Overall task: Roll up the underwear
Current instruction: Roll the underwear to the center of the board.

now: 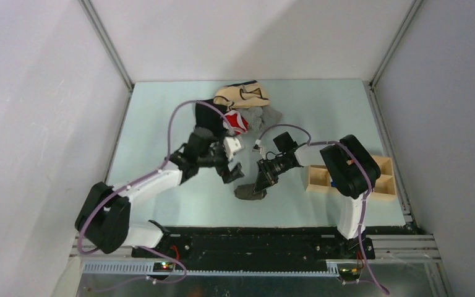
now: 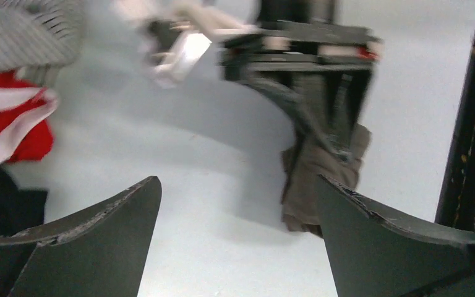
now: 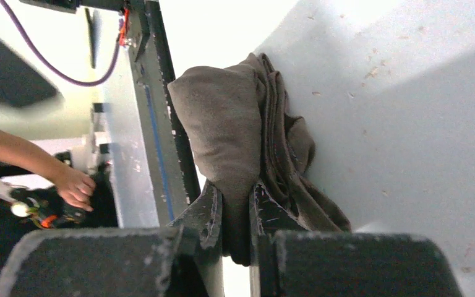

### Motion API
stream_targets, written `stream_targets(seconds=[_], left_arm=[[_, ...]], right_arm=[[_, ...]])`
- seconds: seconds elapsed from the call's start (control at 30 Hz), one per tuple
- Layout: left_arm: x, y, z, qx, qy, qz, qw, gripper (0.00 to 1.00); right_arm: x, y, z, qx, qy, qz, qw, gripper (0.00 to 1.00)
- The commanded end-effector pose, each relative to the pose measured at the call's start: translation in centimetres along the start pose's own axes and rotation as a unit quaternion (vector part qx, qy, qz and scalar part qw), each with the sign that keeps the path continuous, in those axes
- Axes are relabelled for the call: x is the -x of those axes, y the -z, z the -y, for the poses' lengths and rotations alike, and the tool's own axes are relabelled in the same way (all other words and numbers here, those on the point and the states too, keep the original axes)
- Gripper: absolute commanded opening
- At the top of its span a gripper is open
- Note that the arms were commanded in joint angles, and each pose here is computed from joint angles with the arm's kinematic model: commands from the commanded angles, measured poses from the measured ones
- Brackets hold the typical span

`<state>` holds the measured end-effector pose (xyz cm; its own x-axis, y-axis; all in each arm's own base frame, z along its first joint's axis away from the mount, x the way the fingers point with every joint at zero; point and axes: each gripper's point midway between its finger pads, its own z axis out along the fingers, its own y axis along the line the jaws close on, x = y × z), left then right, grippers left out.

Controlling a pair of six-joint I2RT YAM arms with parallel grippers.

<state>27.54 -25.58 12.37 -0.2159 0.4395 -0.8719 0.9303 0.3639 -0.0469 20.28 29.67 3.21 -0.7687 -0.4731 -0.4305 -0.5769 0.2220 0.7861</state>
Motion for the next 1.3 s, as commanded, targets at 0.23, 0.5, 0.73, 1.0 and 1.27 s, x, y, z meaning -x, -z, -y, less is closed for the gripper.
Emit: stream_targets(seconds=[0.23,0.5,0.73,1.0,1.27], left_arm=[[-2.5,-3.7,6.6,0.046,-0.268,0.008,0.962,0.99],[-4.6,-4.2,8.5,0.012,-0.346,-0.005,0.938,0.92],[-6.5,-5.4,8.7,-0.015,-0.392,-0.039,0.919,0.75],[-9.1,-7.5,8.5,-0.054,-0.435,-0.099,0.893,0.59],[-12.8,-8.0,10.5,-0.160,-0.380,-0.175,0.894,0.36]], right_arm=[[-4.7,-0.4,5.6,-0.074,-0.190,-0.046,0.978,0.00],[-5.3,-0.9,6.4,-0.059,-0.249,-0.053,0.965,0.00],[-5.6,-1.1,6.9,-0.050,-0.278,-0.063,0.957,0.00],[-5.8,-1.2,7.4,-0.042,-0.307,-0.067,0.948,0.00],[-2.4,1.0,7.0,-0.062,-0.275,-0.024,0.959,0.50]])
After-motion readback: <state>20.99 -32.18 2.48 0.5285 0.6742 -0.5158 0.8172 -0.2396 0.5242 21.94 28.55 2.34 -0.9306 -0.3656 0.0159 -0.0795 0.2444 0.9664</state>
